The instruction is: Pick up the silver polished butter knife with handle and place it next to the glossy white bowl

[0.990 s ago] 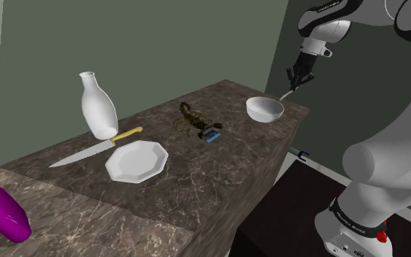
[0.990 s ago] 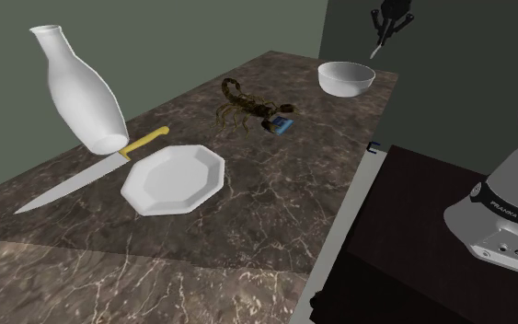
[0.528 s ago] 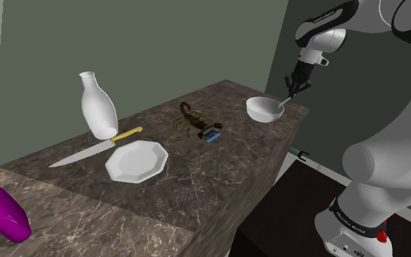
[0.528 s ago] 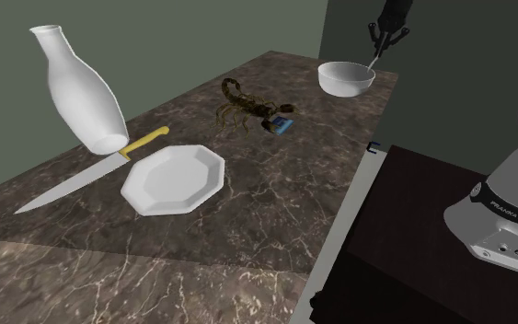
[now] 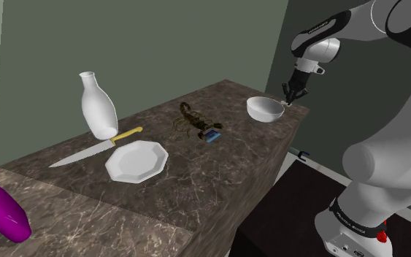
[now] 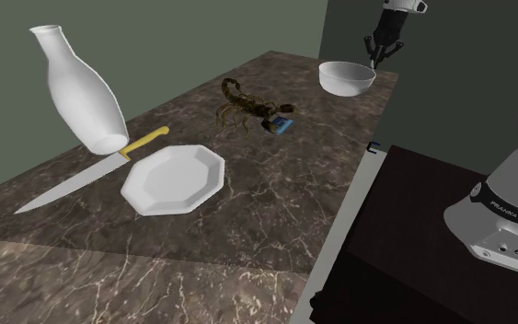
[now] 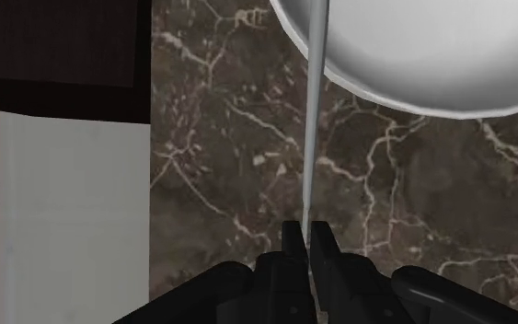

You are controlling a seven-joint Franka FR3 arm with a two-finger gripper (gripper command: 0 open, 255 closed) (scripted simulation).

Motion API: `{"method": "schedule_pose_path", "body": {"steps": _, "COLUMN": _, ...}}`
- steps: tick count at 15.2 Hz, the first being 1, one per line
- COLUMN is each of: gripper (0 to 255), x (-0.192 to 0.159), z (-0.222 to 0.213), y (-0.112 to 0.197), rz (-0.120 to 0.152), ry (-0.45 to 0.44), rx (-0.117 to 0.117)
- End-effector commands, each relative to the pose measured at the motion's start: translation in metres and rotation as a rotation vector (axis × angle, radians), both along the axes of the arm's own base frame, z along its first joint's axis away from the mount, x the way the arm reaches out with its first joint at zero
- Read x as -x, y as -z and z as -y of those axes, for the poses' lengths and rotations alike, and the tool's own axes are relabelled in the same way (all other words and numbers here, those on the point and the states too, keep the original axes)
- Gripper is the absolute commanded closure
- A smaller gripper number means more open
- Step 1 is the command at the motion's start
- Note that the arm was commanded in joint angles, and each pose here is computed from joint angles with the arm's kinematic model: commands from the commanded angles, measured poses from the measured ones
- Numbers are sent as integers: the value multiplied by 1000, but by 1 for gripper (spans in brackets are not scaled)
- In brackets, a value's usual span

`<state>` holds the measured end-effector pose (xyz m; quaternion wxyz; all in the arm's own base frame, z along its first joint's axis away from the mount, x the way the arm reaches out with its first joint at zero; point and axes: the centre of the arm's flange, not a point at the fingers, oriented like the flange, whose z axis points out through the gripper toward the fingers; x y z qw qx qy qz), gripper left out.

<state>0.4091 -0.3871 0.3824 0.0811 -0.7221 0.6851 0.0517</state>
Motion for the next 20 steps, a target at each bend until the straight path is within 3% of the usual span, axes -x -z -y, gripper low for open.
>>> {"method": "schedule_pose_path", "body": {"steps": 1, "gripper": 255, "x": 0, "z": -1, "y": 13, "rz": -2, "ry": -1, "rx": -2}}
{"method": "schedule_pose_path", "body": {"steps": 9, "gripper": 255, "x": 0, "z": -1, "y": 17, "rz": -2, "ry": -1, "rx": -2}}
{"method": "schedule_pose_path", "body": {"steps": 10, "gripper": 0, "x": 0, "z": -1, "y": 18, "rz": -2, "ry": -1, "rx": -2}}
{"method": "schedule_pose_path", "body": {"steps": 15, "gripper": 0, "x": 0, "z": -1, "y": 17, "rz": -2, "ry": -1, "rx": -2}}
{"method": "schedule_pose_path", "body": {"steps": 19, "gripper": 0, "x": 2, "z": 9, "y": -32, "rz": -2, "ry": -1, "rx": -2}}
{"method": "schedule_pose_path", "body": {"steps": 20, "gripper": 0, "x": 2, "z": 9, "y": -32, "rz": -2, "ry": -1, "rx": -2}}
